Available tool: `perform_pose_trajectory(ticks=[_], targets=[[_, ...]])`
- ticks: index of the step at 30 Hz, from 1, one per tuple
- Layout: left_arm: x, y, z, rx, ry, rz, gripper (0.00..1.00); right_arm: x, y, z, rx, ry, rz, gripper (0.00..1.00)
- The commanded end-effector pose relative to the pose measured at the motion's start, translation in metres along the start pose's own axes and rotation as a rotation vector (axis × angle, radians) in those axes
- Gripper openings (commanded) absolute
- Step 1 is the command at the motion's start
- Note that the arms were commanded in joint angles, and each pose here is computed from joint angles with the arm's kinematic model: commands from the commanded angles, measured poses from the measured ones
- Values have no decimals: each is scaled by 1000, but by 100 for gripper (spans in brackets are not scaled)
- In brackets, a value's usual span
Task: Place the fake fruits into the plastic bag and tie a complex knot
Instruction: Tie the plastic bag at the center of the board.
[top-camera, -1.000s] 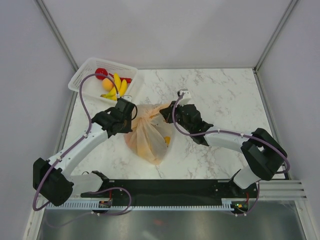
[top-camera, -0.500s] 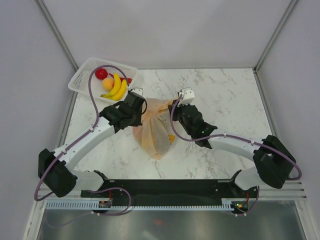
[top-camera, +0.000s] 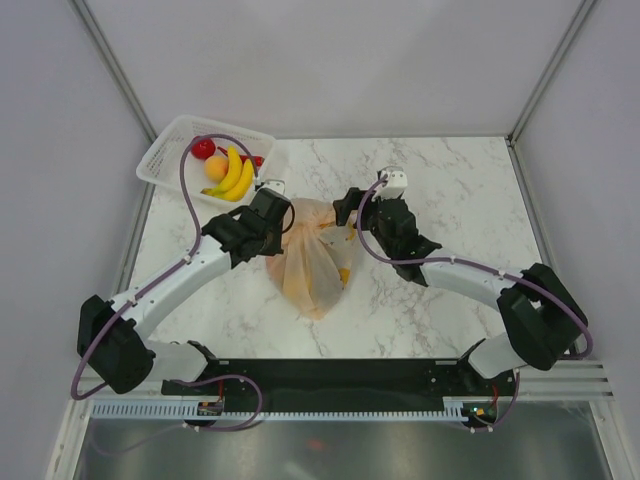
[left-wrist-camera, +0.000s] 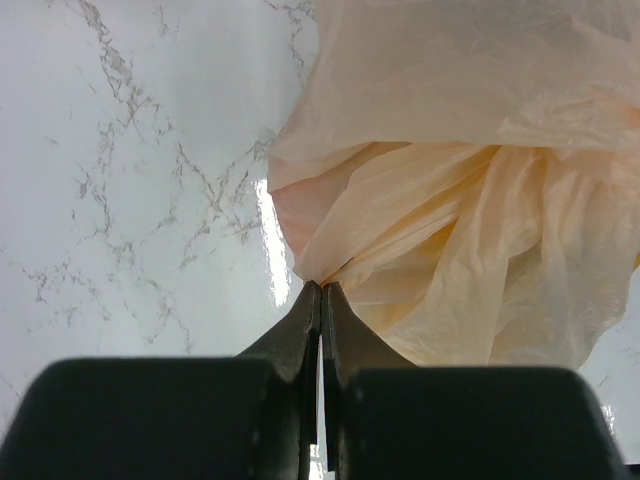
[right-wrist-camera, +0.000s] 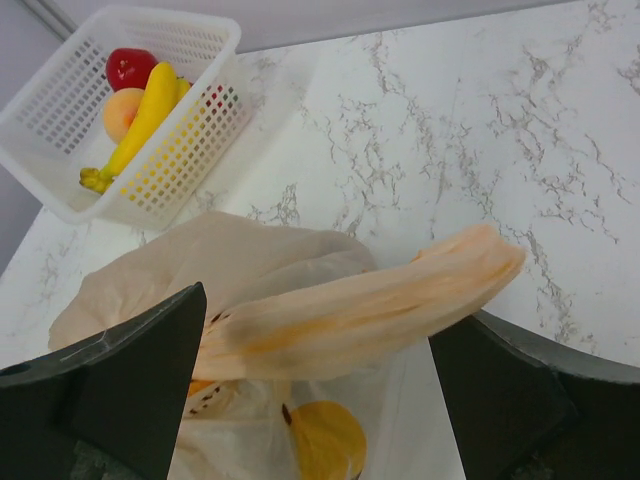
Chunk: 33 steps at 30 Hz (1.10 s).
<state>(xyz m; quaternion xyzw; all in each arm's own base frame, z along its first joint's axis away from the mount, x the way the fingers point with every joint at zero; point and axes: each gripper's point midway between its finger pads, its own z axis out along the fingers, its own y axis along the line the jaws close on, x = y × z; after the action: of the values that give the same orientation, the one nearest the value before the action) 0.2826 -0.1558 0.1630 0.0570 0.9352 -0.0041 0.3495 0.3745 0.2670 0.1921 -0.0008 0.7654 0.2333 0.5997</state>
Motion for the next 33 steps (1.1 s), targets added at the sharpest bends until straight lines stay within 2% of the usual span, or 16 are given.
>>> perform_pose_trajectory(ticks=[1, 3, 6, 7, 8, 9, 10, 13, 18, 33], targets=[[-5, 2, 3, -16, -44, -52, 2, -16, 15, 15, -95, -29, 163, 98], [-6, 0, 5, -8, -53, -63, 2, -20, 22, 19, -128, -42, 167, 98], [-5, -1, 8, -5, -68, -75, 2, -19, 33, 26, -172, -42, 179, 82], [-4, 0, 9, -8, -69, -75, 2, -15, 38, 28, -200, -30, 173, 58], [-5, -1, 9, -7, -75, -79, 2, -17, 42, 28, -219, -39, 161, 46], [-5, 0, 10, -9, -76, -79, 2, -20, 49, 29, -235, -42, 140, 37], [-7, 0, 10, -15, -83, -83, 2, -15, 57, 28, -233, -37, 106, 23], [-14, 1, 11, -27, -99, -76, 2, -3, 73, 22, -196, -29, -58, 0], [-30, 2, 7, -100, -155, -9, 2, 6, 73, 14, -56, -70, -283, 0], [-49, -10, 2, -120, -204, 22, 2, 5, 64, 8, 22, -102, -339, 0]])
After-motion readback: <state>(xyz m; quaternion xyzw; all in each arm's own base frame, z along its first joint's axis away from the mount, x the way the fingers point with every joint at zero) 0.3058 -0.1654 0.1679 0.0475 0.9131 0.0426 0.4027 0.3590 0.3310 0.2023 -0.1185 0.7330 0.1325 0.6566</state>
